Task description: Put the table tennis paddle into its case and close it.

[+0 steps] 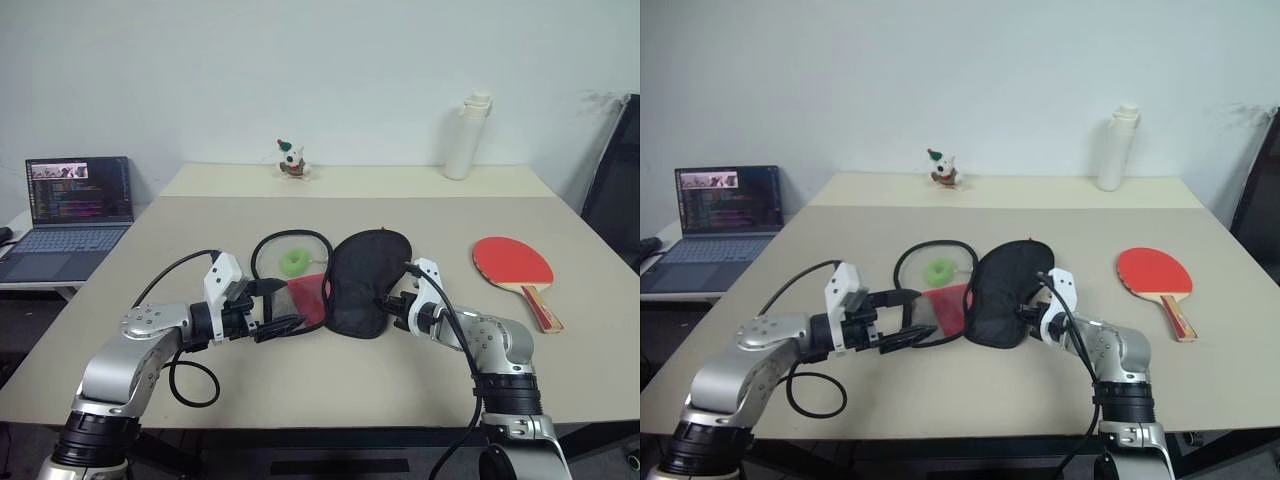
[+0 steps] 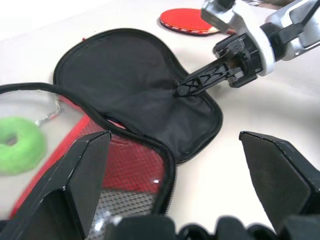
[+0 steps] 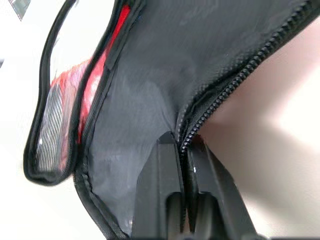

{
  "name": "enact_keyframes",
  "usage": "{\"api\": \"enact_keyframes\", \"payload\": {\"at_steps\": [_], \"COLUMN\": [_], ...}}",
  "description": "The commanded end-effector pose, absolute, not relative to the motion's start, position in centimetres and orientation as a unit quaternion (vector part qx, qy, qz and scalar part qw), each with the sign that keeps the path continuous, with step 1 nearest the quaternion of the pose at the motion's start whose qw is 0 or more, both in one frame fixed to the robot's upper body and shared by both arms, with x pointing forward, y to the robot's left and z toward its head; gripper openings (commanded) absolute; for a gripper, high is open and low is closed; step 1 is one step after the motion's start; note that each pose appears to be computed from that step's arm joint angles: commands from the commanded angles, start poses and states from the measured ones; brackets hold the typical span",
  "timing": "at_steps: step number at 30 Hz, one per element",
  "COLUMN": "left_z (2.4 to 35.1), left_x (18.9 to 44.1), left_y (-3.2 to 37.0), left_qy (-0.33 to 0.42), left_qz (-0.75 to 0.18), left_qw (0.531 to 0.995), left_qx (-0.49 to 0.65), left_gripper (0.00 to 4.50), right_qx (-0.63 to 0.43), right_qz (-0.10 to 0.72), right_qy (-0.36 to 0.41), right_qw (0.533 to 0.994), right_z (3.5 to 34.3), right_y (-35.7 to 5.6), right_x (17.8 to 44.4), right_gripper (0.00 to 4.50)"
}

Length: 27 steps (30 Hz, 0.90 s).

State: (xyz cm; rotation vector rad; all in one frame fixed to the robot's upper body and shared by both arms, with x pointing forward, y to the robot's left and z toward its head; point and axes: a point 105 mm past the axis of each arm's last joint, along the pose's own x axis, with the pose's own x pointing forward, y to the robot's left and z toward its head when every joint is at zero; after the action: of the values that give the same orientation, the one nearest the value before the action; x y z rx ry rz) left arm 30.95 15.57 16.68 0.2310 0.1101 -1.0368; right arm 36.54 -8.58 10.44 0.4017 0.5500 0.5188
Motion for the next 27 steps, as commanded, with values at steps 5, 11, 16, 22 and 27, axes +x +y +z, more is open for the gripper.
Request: {"api": "enact_keyframes", "payload": {"at_steps": [5,11,16,22,27], "left_z": [17.9,17.9,17.8,17.8,17.8], "left_x": [30.9,31.3,31.6,31.7,31.9], "left_y": [13.1,12.1,11.9,11.8,11.8], "left_qy": [0.027,0.021,0.019,0.017,0.015], "left_qz": [-0.546,-0.564,-0.569,-0.572,-0.576], "left_qw": [0.826,0.814,0.811,0.808,0.805], "left_qx": [0.134,0.137,0.138,0.138,0.140], "left_gripper": [4.50,4.50,4.50,4.50,4.50], "right_qx": [0.157,0.154,0.168,0.180,0.156], "right_qz": [0.219,0.197,0.179,0.170,0.177], "right_qy": [0.252,0.236,0.224,0.225,0.250], "right_qw": [0.929,0.939,0.943,0.942,0.939], "right_z": [12.0,13.1,13.4,13.1,12.0], "right_y": [-14.4,-16.3,-16.8,-16.9,-17.1], "right_x": [36.1,37.1,38.0,38.4,38.0], "right_gripper": [0.03,0.03,0.03,0.03,0.03]}}
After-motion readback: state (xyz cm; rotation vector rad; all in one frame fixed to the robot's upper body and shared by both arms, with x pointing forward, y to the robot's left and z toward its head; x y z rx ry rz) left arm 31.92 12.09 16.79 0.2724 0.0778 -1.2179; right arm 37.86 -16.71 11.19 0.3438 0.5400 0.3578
